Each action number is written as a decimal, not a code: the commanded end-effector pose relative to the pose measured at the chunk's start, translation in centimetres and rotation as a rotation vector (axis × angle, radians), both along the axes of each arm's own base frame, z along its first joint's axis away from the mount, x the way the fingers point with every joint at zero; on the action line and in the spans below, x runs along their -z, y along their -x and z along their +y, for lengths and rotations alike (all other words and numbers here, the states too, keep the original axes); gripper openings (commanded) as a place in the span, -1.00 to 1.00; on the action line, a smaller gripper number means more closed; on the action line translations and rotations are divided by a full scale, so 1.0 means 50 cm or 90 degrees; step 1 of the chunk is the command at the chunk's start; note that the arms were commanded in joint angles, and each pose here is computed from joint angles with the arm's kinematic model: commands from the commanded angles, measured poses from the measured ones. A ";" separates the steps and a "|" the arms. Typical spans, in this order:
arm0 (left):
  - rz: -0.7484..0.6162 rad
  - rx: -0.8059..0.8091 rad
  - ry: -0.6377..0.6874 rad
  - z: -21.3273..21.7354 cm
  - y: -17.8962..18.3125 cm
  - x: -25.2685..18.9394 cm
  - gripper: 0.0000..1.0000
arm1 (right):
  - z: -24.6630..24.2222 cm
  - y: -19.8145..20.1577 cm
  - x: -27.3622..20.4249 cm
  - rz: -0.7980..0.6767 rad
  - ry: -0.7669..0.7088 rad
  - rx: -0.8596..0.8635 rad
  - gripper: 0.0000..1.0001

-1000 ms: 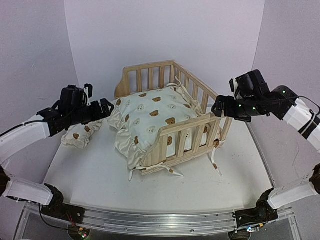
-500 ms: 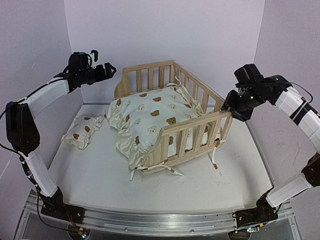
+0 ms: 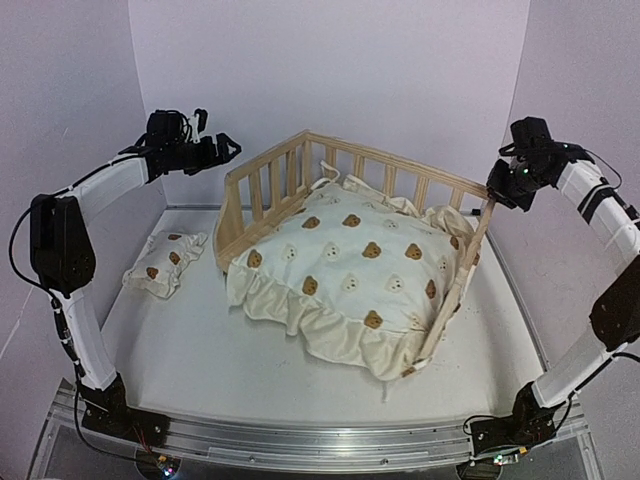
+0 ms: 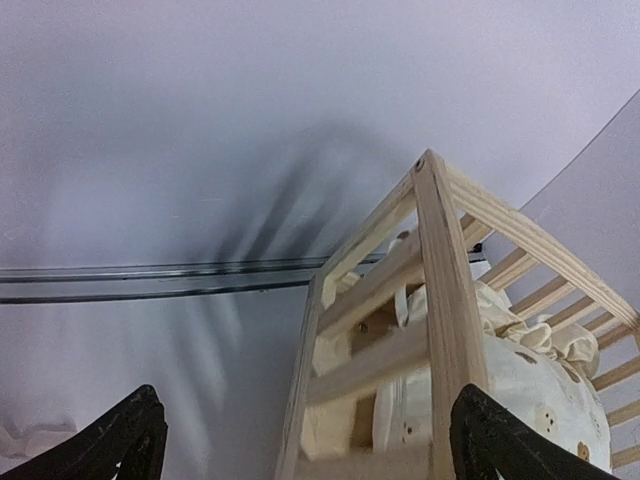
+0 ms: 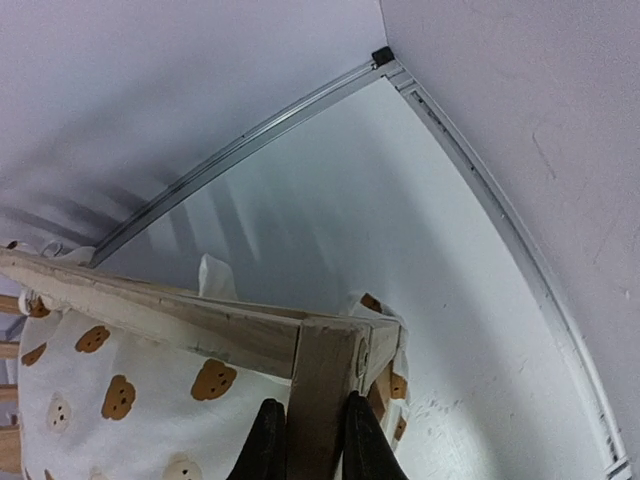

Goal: Set up the pet bed

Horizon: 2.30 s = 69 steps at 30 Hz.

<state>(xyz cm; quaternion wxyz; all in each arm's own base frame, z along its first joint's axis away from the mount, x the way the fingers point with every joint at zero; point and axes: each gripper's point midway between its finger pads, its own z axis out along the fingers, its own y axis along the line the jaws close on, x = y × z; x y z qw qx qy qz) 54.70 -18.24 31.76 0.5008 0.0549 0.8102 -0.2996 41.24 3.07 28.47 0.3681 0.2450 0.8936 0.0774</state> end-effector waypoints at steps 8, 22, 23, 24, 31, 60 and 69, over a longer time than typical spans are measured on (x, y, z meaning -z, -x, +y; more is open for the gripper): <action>0.024 0.194 0.144 -0.088 0.174 -0.066 0.97 | -0.002 -0.238 0.045 0.029 0.251 -0.324 -0.81; 0.090 0.272 0.167 -0.163 0.421 -0.008 0.91 | -0.035 -0.328 -0.151 -0.141 0.353 -0.246 0.66; 0.090 0.271 0.175 -0.160 0.432 -0.008 0.88 | -0.042 -0.312 -0.182 -0.154 0.357 -0.230 0.74; 0.091 0.271 0.180 -0.159 0.440 -0.006 0.85 | -0.051 -0.292 -0.213 -0.165 0.360 -0.209 0.79; 0.102 0.259 0.191 -0.153 0.458 0.001 0.85 | -0.030 -0.170 -0.303 -0.191 0.333 -0.206 0.97; 0.093 0.469 0.194 -0.442 0.766 -0.015 0.11 | 0.677 0.161 -0.043 -0.202 -0.102 -0.784 0.67; 0.033 0.249 0.157 -0.218 0.633 -0.036 0.74 | 0.667 0.167 0.027 -0.189 -0.042 -0.821 0.48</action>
